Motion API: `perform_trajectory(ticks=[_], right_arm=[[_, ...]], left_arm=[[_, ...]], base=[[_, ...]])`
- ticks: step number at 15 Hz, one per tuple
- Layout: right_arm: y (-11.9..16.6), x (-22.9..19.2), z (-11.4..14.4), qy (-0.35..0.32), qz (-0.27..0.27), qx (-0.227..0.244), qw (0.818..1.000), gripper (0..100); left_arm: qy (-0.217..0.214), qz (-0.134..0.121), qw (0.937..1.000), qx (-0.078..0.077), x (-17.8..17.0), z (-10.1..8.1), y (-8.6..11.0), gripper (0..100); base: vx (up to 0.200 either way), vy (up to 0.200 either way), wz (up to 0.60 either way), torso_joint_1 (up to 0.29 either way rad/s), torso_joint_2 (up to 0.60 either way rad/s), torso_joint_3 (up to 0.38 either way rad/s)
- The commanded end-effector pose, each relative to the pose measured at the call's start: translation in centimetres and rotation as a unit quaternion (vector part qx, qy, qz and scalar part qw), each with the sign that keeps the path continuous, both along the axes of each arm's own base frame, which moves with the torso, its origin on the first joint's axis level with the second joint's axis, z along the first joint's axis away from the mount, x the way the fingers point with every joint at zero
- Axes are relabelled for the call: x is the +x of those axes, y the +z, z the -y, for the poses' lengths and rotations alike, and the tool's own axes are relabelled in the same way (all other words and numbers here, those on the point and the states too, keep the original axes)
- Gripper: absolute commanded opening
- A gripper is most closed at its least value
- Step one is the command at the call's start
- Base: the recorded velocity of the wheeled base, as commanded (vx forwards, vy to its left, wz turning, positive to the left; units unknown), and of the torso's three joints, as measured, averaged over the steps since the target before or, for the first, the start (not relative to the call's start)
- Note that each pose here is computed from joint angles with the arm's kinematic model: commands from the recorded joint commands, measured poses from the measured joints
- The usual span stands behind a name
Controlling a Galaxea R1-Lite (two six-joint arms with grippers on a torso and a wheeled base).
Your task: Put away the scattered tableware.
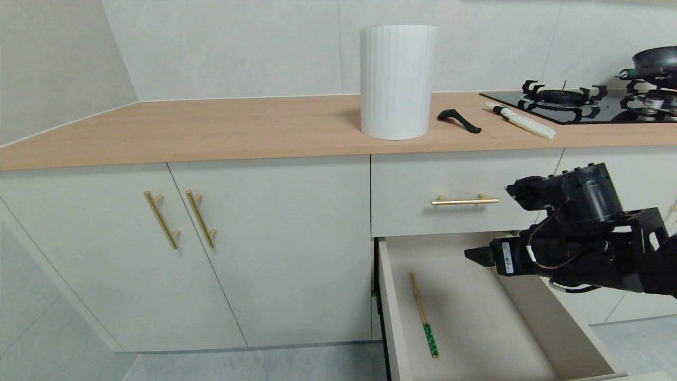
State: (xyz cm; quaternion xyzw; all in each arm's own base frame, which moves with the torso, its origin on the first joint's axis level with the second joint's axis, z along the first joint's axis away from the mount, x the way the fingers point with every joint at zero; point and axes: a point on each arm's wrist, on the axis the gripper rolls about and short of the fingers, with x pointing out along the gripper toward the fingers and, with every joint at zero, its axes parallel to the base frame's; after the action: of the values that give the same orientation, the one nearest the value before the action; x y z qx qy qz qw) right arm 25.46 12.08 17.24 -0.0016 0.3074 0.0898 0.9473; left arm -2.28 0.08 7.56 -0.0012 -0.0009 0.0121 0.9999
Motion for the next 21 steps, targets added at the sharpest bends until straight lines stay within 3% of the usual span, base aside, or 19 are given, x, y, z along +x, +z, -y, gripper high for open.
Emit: perform_trajectory(ticks=[1,21], right_arm=[[0.86,-0.62,0.31,0.0,0.015,0.006,1.0,100],[-0.06,0.16,0.55,-0.008,0.0,-0.001,1.0,100]], left_arm=[[0.0,0.0,1.0,0.0,0.0,0.0,0.0,100],[0.0,0.0,1.0,0.0,0.0,0.0,0.0,100]], base=[[0.0,0.0,0.0,0.036,-0.16,-0.124],[0.0,0.0,0.0,0.172,-0.45,-0.279]])
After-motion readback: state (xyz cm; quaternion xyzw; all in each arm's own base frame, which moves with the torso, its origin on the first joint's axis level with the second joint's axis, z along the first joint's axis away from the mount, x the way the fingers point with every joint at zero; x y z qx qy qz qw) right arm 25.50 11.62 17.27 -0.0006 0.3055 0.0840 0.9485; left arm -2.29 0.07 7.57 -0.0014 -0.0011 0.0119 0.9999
